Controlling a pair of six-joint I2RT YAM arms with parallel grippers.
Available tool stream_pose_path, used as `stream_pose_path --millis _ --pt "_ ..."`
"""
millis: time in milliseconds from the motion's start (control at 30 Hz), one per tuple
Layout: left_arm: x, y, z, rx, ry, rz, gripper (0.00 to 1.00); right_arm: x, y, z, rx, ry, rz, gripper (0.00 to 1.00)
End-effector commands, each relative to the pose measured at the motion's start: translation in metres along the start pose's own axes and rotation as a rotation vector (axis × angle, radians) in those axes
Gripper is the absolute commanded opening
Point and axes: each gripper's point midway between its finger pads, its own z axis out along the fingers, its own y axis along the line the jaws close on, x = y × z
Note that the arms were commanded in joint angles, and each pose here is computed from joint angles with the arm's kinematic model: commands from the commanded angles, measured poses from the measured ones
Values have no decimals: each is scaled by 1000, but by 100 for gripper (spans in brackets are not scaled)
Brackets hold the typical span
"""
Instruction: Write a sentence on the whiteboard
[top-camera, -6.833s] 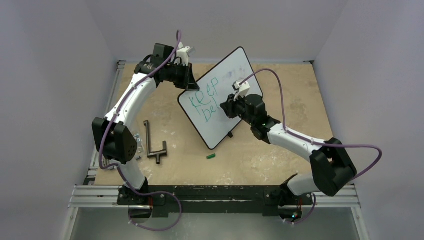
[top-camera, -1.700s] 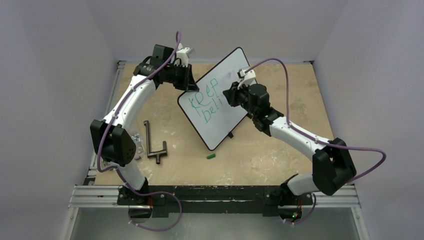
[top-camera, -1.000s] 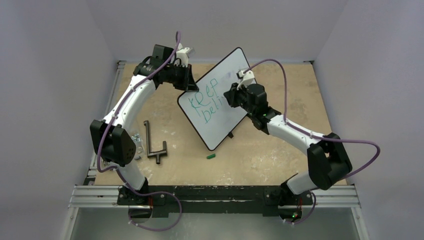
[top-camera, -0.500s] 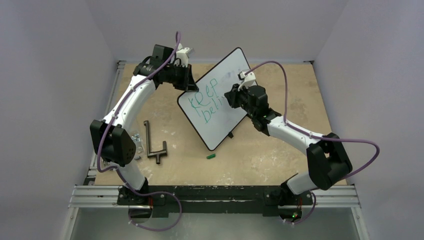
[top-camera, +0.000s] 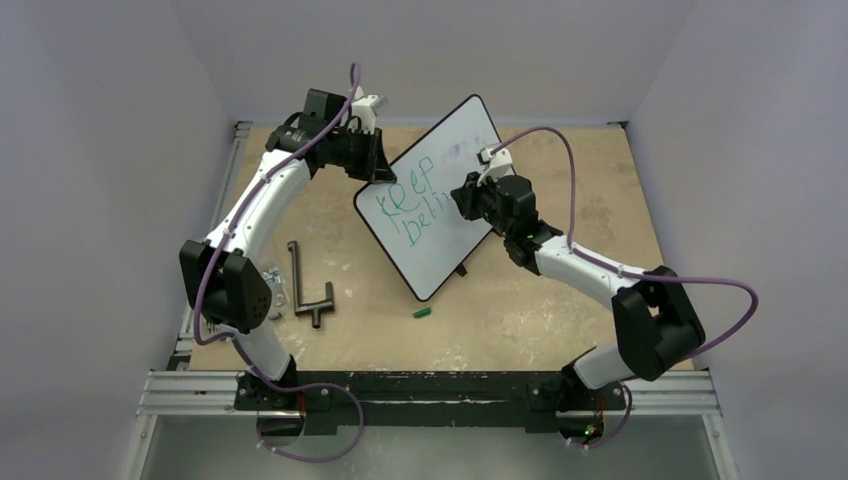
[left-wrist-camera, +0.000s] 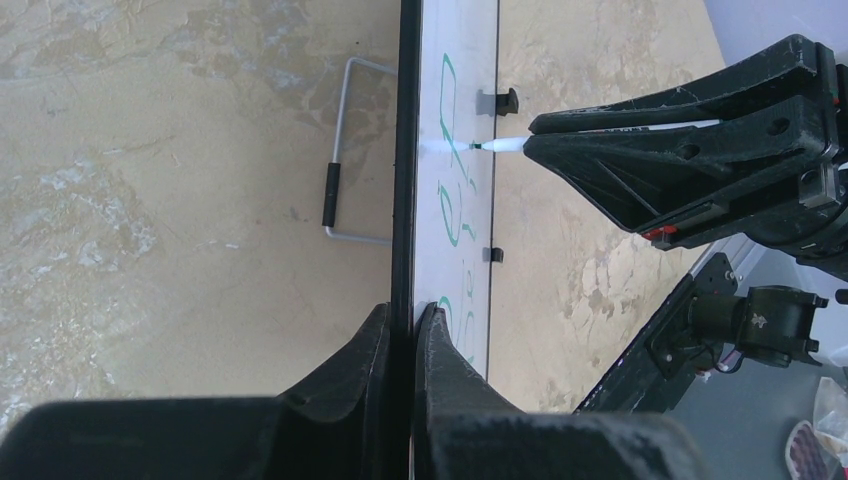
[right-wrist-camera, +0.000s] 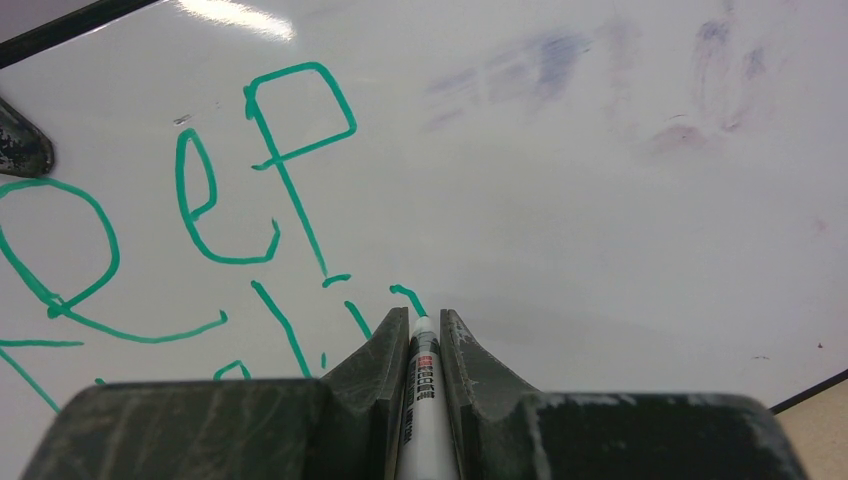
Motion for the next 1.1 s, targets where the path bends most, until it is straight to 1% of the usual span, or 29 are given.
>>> stream_pose_path --millis 0,333,800,1067 --pt "2 47 -19 -257 1 70 0 11 -1 -1 8 35 15 0" --pt "2 47 -19 -254 2 70 0 -14 2 6 7 -6 10 0" --pt "2 46 -20 -255 -1 74 0 -33 7 19 -6 -30 11 0" --pt "2 46 -19 -252 1 73 0 -41 9 19 -12 -41 9 0"
